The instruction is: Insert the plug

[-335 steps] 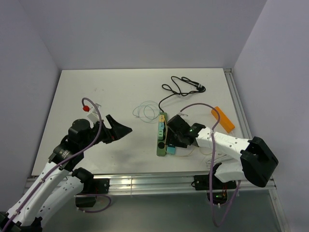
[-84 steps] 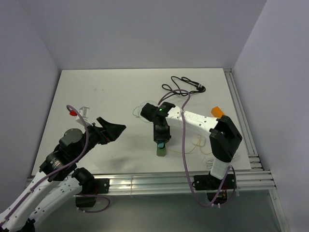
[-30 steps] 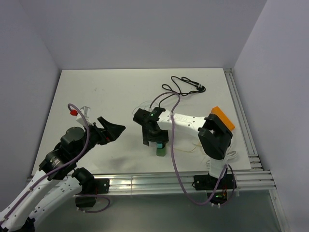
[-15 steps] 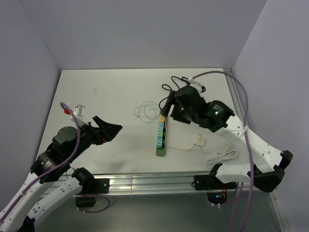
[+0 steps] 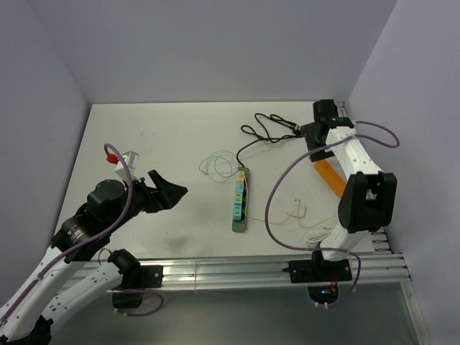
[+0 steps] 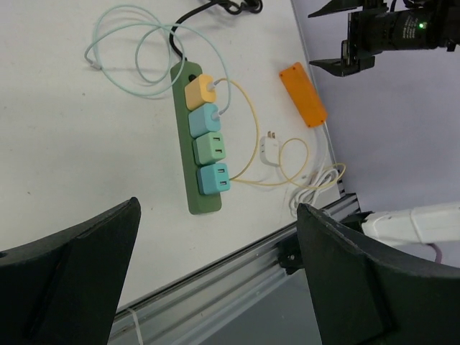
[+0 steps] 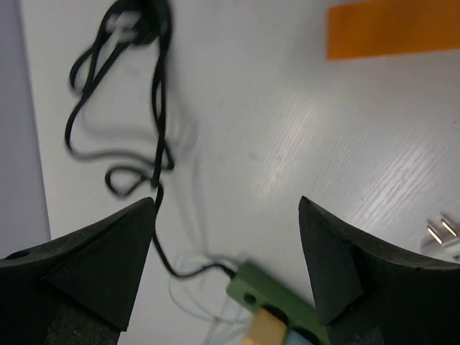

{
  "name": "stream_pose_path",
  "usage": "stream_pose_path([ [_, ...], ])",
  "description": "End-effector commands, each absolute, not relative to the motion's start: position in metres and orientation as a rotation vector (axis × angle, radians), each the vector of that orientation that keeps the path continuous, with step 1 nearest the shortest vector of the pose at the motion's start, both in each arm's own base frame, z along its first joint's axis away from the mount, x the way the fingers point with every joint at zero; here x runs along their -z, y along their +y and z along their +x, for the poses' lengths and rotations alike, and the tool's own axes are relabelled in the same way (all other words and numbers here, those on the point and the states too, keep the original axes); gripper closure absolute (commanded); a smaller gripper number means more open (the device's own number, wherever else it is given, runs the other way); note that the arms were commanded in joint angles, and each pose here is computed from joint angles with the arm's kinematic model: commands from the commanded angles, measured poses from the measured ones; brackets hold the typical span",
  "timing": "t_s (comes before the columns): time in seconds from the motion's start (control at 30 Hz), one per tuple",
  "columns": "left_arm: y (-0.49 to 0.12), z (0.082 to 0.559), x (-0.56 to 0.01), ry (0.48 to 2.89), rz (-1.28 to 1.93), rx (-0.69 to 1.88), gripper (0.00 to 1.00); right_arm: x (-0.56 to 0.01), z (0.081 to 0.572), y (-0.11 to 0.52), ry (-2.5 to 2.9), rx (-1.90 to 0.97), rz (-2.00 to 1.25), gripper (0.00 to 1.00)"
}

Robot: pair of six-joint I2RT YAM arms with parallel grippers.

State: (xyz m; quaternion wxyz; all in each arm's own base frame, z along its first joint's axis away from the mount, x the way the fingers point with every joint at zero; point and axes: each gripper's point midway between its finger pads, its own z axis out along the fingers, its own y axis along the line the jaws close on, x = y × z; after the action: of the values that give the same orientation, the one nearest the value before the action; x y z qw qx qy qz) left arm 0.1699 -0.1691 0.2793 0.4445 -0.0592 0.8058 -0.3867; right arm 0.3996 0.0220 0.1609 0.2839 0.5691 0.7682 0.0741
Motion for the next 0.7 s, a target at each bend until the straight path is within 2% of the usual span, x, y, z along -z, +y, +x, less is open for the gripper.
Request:
stream_pose_path([
  [0.0, -0.178, 0.171, -0.289, 1.977, -0.065, 0.976, 0.05, -0.151, 0.407, -0.022, 1.782, -0.14, 1.885, 0.11],
  [0.07, -0.181, 0.169, -0.285, 1.988, -0.058, 0.994, 0.05, -0.141, 0.395, -0.039, 1.681, -0.035, 2.003, 0.07],
  [0.4, -0.181, 0.171, -0.282, 2.017, -0.002, 0.938, 0.05, -0.1, 0.348, -0.074, 1.374, 0.156, 2.251, 0.13],
  [0.67, -0.178, 0.17, -0.281, 2.033, 0.023, 0.91, 0.05, -0.081, 0.354, -0.107, 1.372, 0.219, 2.23, 0.17],
])
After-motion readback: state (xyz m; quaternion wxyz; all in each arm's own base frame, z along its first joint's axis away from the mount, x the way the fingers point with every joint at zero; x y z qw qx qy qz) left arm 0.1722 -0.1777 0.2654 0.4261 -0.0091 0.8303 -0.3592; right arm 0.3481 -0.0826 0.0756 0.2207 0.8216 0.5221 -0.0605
